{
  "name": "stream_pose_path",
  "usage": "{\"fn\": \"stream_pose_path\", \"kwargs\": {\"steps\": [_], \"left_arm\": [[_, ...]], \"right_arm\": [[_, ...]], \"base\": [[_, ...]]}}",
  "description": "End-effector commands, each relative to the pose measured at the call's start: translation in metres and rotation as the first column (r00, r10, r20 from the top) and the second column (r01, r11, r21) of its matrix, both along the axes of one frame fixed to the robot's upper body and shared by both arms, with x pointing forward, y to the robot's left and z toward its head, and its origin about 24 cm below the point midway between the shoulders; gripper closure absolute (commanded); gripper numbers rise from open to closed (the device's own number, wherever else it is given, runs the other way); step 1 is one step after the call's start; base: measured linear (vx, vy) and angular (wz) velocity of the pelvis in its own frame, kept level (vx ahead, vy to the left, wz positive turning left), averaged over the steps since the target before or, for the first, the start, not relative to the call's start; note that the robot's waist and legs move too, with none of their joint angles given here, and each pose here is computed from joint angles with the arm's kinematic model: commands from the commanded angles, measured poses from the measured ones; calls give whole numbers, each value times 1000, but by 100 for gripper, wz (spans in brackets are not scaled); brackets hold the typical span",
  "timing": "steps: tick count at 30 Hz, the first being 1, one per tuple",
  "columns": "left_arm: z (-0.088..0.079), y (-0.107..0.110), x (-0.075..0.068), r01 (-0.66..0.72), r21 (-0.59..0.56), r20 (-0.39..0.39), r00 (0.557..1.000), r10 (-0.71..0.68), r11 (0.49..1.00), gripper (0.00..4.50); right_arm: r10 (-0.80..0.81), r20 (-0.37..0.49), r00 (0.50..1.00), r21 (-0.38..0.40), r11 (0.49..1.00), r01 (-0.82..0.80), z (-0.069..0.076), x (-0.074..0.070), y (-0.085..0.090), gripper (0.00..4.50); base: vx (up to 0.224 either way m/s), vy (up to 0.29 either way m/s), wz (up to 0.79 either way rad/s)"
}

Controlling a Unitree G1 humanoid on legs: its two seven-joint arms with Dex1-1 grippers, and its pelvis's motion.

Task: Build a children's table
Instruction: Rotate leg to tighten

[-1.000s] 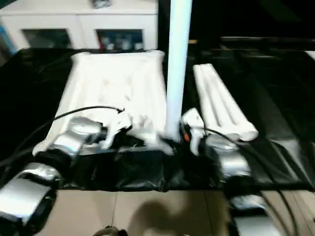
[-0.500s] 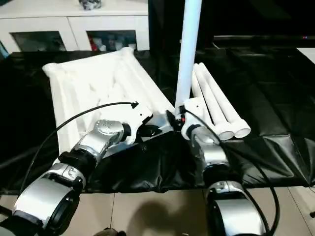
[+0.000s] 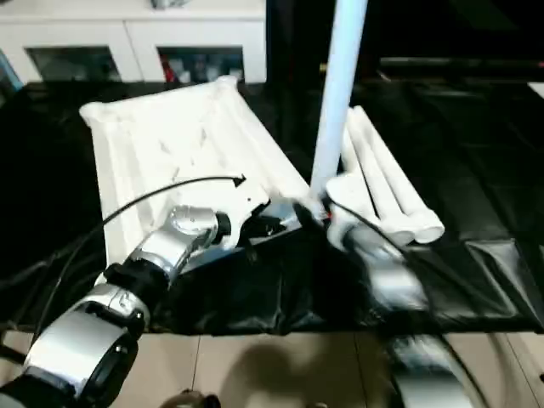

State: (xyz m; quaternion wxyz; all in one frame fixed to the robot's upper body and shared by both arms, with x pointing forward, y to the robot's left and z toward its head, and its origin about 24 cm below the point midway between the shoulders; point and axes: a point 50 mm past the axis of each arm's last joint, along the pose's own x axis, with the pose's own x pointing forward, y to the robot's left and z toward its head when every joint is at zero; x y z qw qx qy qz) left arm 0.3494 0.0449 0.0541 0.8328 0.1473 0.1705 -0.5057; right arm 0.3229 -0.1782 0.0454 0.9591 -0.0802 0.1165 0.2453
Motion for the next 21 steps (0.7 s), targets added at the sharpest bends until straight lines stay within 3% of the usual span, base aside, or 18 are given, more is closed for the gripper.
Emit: {"fn": "stream_pose_path", "kwargs": {"steps": [1,2,3,4,10,11,15,17,21], "left_arm": [[0,5,1,-42,-41,20,999,43,998,450],[2,6,2,-46,-56,19,999,48,997,423],[3,6,1,-41,-81,-13,999,40,996,423],[5,5,1,-26,-99,-24,999,24,995,395],[15,9,5,-24,-102,53,998,30,995,362],[28,20,11,-62,-117,99,992,73,991,352],[49,45,21,-135,-126,155,976,154,983,352],[68,75,27,-216,-107,207,950,234,971,352],[74,90,28,-258,-83,225,936,270,963,352]], "right_arm": [[84,-21,996,25,996,-84,4,-7,8,47],[141,-24,990,17,990,-141,10,-17,7,42],[159,-29,987,15,987,-158,13,-21,6,42],[176,-31,984,10,984,-176,16,-24,5,39],[212,-52,976,-35,976,-214,24,-33,4,39],[216,-67,974,-23,976,-218,28,-35,10,39],[184,-103,978,-18,982,-186,21,-32,17,39],[195,-128,973,-10,980,-198,16,-33,25,39],[202,-134,970,-10,979,-205,14,-34,28,39]], "base": [[0,0,0],[0,0,0],[0,0,0],[0,0,0],[0,0,0],[0,0,0],[0,0,0],[0,0,0],[0,0,0]]}}
